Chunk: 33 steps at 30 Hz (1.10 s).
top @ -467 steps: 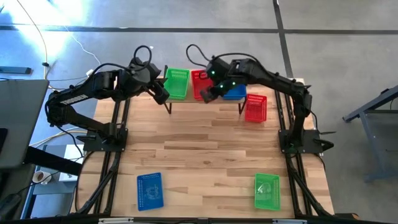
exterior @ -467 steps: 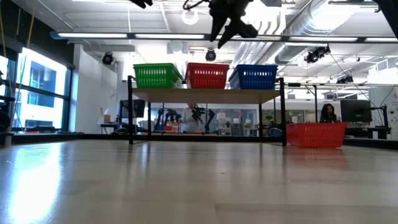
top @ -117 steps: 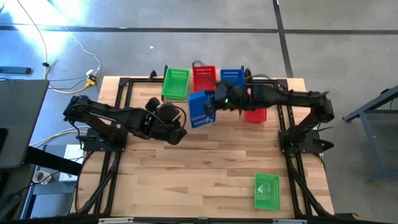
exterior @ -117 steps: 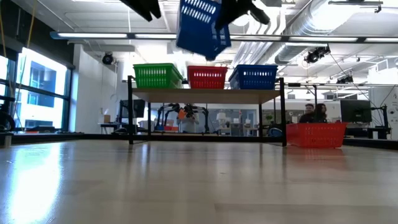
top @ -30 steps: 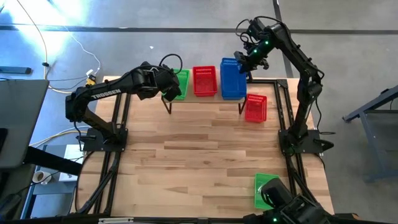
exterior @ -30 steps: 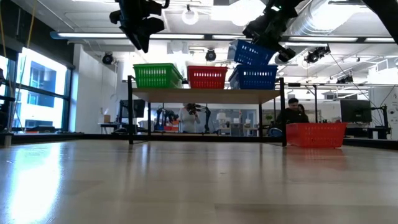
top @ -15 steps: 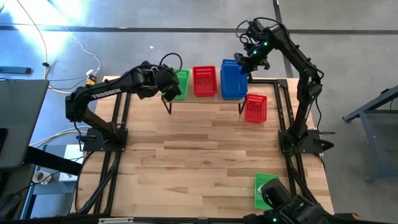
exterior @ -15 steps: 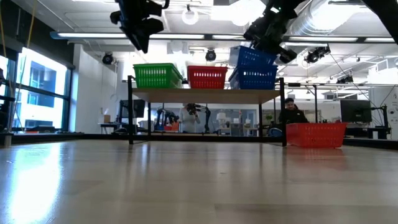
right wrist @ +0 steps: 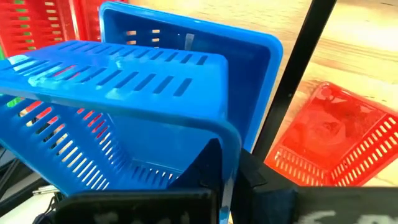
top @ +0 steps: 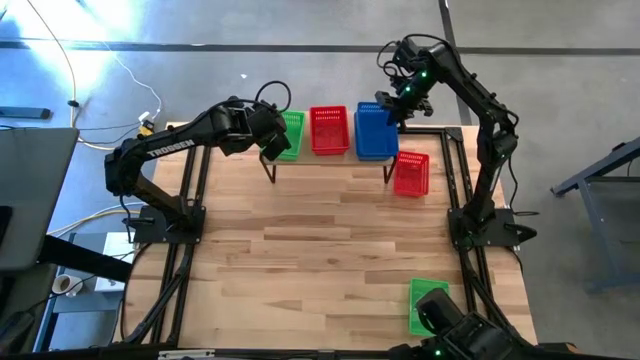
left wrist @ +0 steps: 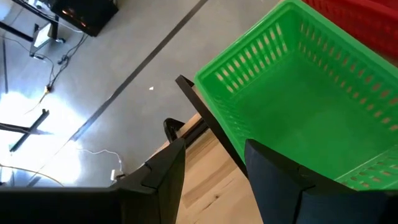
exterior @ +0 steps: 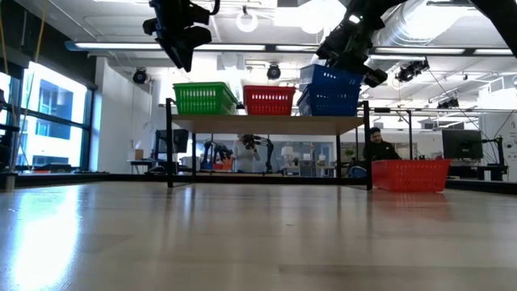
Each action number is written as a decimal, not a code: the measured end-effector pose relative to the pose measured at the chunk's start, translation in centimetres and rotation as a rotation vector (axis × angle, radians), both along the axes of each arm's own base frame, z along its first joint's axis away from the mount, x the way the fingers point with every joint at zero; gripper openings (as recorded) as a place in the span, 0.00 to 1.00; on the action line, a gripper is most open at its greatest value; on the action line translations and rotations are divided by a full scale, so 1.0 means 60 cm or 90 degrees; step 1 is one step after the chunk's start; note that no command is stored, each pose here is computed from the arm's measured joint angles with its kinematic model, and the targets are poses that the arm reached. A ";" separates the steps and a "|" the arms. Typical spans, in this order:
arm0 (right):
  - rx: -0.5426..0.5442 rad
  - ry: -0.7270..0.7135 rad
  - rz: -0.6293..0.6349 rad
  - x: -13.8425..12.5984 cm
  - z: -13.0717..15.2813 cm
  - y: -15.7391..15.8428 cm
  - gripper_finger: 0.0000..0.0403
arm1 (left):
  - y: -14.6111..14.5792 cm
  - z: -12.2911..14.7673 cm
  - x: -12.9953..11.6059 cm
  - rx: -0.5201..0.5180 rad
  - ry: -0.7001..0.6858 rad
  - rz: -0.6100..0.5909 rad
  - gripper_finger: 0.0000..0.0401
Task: Stack baskets on shelf by color
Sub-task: Stack the blue bin on top of the stacked blue bins on the shelf
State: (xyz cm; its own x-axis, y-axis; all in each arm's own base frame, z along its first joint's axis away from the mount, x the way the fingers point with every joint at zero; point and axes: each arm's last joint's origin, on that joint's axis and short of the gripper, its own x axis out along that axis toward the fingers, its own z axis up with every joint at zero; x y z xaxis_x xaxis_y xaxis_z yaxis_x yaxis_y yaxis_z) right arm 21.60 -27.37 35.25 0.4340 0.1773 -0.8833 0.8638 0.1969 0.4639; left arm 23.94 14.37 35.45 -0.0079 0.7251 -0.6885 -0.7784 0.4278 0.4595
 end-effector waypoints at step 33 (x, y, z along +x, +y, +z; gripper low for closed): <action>0.018 -0.013 -0.013 -0.001 0.001 -0.001 0.06 | 0.000 0.000 0.000 0.007 0.002 0.003 0.39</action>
